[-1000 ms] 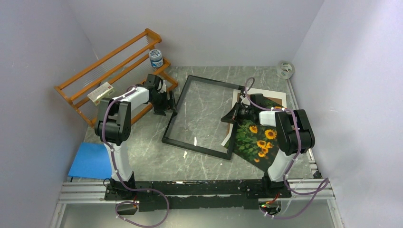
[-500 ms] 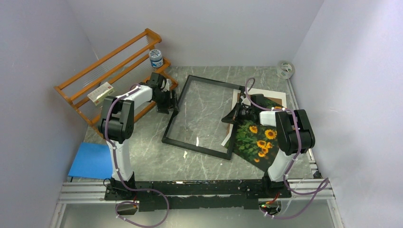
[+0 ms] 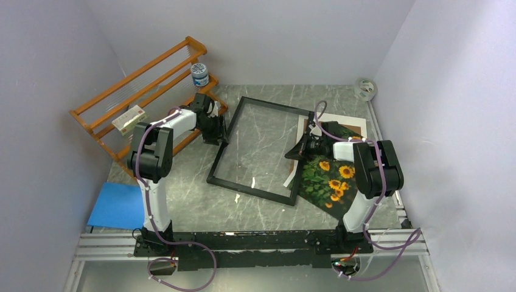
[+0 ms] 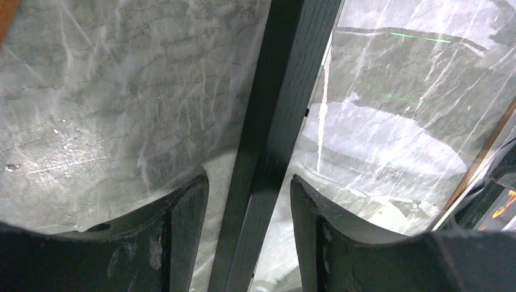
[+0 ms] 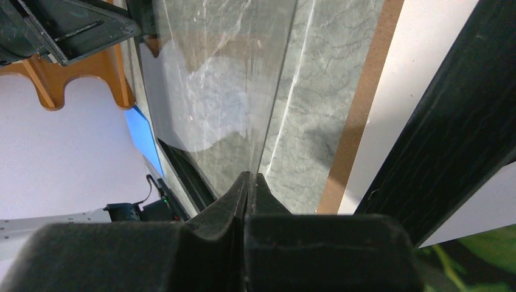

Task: Put the photo into the frame
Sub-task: Place the photo frame item in the photo frame.

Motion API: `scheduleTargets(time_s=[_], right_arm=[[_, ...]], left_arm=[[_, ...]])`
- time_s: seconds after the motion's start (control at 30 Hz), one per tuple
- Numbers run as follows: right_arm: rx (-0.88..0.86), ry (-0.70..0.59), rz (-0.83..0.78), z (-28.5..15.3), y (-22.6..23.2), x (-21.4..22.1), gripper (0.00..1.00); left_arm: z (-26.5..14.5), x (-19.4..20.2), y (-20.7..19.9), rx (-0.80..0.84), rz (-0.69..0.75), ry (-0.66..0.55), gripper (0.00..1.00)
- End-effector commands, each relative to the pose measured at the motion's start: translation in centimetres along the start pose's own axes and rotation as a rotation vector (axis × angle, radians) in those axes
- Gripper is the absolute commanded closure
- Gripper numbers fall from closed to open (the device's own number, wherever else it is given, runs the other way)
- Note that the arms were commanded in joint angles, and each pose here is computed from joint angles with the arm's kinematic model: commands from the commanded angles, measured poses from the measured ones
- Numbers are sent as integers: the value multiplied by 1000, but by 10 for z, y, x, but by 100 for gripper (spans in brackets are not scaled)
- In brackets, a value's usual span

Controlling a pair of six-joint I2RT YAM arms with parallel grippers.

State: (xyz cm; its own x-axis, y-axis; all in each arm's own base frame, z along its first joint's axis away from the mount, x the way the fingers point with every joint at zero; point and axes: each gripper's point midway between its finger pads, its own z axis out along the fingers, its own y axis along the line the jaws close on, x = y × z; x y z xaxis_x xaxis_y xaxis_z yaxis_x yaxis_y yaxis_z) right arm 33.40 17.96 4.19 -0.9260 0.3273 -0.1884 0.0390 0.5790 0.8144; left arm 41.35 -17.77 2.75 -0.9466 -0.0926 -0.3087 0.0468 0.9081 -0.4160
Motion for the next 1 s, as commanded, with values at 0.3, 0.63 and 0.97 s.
scheduleTargets(time_s=[0.3, 0.63, 0.97], right_arm=[[12, 79, -20, -3, 2, 5, 100], [3, 87, -7, 1, 0, 7, 92], [5, 46, -19, 0, 4, -1, 67]], left_arm=[[25, 39, 21, -65, 10, 120, 42], [24, 39, 19, -57, 9, 116, 43], [5, 6, -1, -12, 55, -26, 25]])
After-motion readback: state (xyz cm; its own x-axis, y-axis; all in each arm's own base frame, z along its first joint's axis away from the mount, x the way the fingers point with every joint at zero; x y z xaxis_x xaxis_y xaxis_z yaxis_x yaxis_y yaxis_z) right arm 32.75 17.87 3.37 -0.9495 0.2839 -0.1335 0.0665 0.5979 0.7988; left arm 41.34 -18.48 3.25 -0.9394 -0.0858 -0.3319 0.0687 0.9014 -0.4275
